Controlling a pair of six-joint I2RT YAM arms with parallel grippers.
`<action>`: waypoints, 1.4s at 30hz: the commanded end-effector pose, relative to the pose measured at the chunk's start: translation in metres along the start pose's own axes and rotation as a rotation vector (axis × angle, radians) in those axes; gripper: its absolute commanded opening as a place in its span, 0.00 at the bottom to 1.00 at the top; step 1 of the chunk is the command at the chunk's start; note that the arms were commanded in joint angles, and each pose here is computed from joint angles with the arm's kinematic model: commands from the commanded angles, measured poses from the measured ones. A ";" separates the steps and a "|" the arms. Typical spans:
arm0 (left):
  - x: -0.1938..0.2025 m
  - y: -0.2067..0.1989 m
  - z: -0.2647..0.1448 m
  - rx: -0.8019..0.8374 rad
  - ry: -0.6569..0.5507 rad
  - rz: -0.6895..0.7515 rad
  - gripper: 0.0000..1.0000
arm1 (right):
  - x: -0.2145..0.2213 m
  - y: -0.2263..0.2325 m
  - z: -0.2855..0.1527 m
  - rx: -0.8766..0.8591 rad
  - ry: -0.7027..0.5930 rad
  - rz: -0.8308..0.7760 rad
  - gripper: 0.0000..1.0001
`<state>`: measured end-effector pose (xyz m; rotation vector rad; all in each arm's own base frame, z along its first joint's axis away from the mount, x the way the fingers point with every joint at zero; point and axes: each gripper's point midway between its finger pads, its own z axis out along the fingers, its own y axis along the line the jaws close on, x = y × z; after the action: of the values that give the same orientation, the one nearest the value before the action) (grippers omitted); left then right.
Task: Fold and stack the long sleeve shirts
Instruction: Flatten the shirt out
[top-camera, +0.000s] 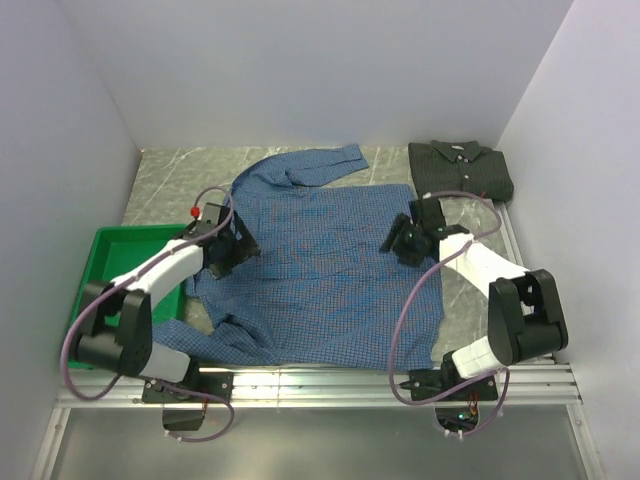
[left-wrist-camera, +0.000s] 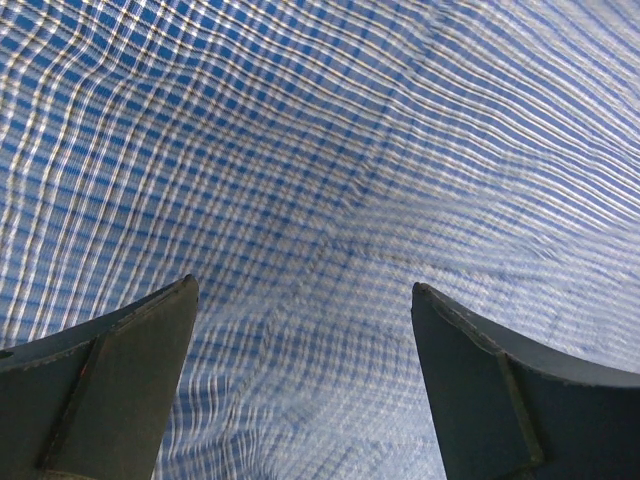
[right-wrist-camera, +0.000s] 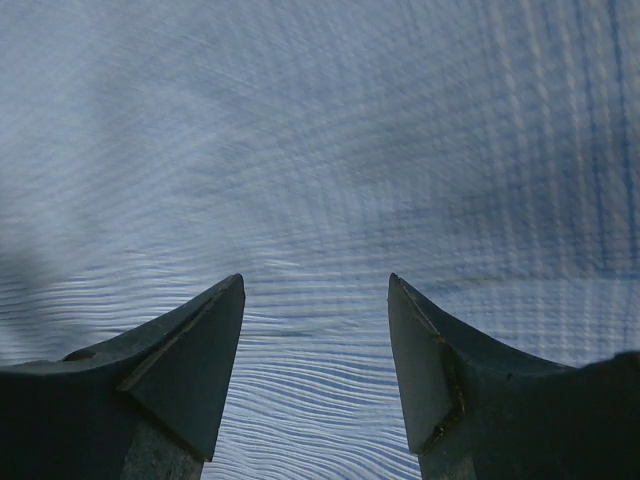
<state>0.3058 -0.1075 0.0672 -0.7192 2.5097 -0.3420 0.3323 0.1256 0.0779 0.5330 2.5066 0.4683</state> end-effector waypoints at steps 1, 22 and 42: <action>-0.020 -0.013 0.014 0.012 -0.058 -0.043 0.93 | 0.006 -0.019 0.004 0.019 0.002 0.043 0.66; -0.070 -0.008 0.099 -0.100 -0.035 -0.143 0.92 | -0.079 -0.021 0.088 0.073 0.009 0.186 0.63; -0.150 -0.021 -0.099 -0.028 -0.452 0.012 0.99 | 0.008 0.136 -0.039 -0.286 -0.121 -0.618 0.64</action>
<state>0.4086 -0.0576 0.2254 -0.7140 2.0590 -0.2805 0.3743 0.2009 0.1546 -0.0027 2.3214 0.4814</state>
